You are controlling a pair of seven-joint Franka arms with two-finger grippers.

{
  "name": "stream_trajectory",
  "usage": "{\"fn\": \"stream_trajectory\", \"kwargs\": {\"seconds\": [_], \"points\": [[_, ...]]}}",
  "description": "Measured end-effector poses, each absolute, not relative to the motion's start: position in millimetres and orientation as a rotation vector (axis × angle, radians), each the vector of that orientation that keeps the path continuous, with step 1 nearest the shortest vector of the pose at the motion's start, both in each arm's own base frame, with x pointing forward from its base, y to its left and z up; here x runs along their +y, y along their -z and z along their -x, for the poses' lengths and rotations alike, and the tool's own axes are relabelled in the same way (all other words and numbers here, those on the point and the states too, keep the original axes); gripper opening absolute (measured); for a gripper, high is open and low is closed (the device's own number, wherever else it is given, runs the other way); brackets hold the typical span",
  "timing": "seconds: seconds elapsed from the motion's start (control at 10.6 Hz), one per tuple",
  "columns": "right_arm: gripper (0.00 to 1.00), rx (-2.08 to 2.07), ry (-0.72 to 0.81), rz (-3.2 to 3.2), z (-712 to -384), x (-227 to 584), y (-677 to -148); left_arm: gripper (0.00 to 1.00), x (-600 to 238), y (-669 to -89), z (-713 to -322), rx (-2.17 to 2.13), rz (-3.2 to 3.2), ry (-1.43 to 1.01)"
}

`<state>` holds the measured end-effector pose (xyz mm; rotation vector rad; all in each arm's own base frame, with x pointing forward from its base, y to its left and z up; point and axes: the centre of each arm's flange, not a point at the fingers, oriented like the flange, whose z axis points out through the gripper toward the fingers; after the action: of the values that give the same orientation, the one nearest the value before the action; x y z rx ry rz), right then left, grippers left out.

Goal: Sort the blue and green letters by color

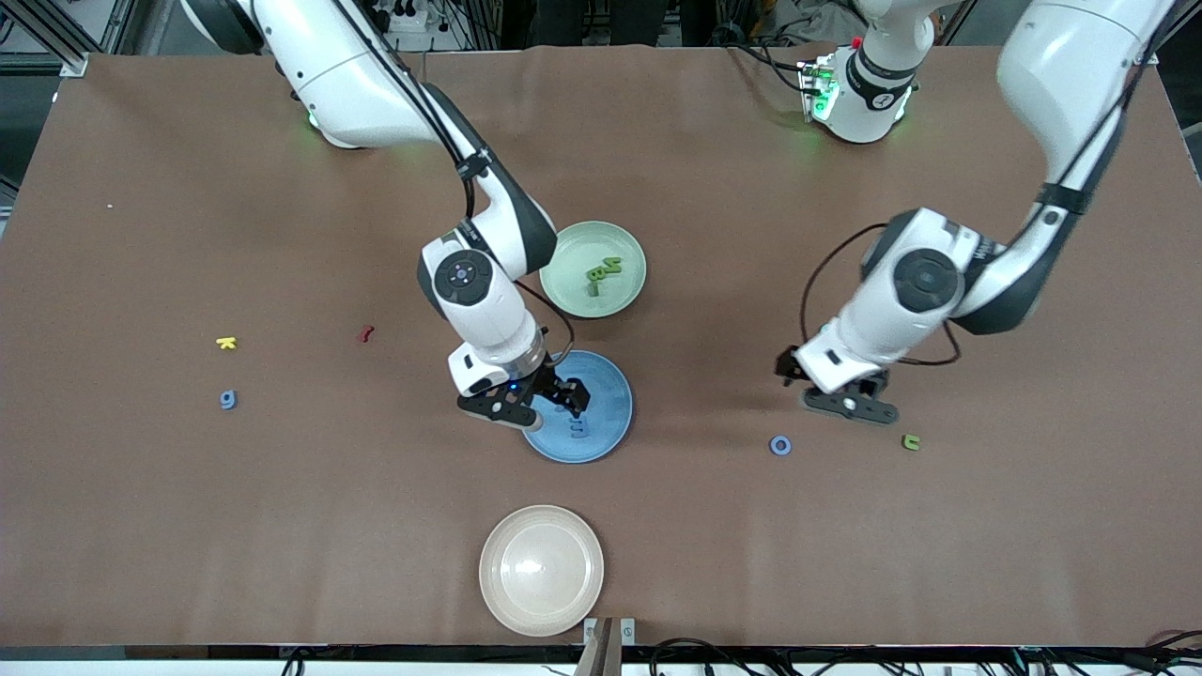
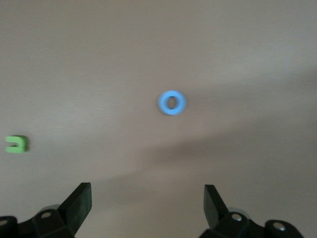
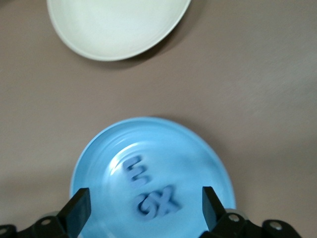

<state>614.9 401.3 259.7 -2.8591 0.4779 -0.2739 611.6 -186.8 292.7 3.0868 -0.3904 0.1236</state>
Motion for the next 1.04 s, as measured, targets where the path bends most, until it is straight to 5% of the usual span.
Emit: {"fn": "stream_trajectory", "kwargs": {"seconds": [1.04], "points": [[1.00,0.081,0.022,3.122,-661,9,-265,0.90,-60,-211,-663,-0.468,-3.129,-0.130]]}}
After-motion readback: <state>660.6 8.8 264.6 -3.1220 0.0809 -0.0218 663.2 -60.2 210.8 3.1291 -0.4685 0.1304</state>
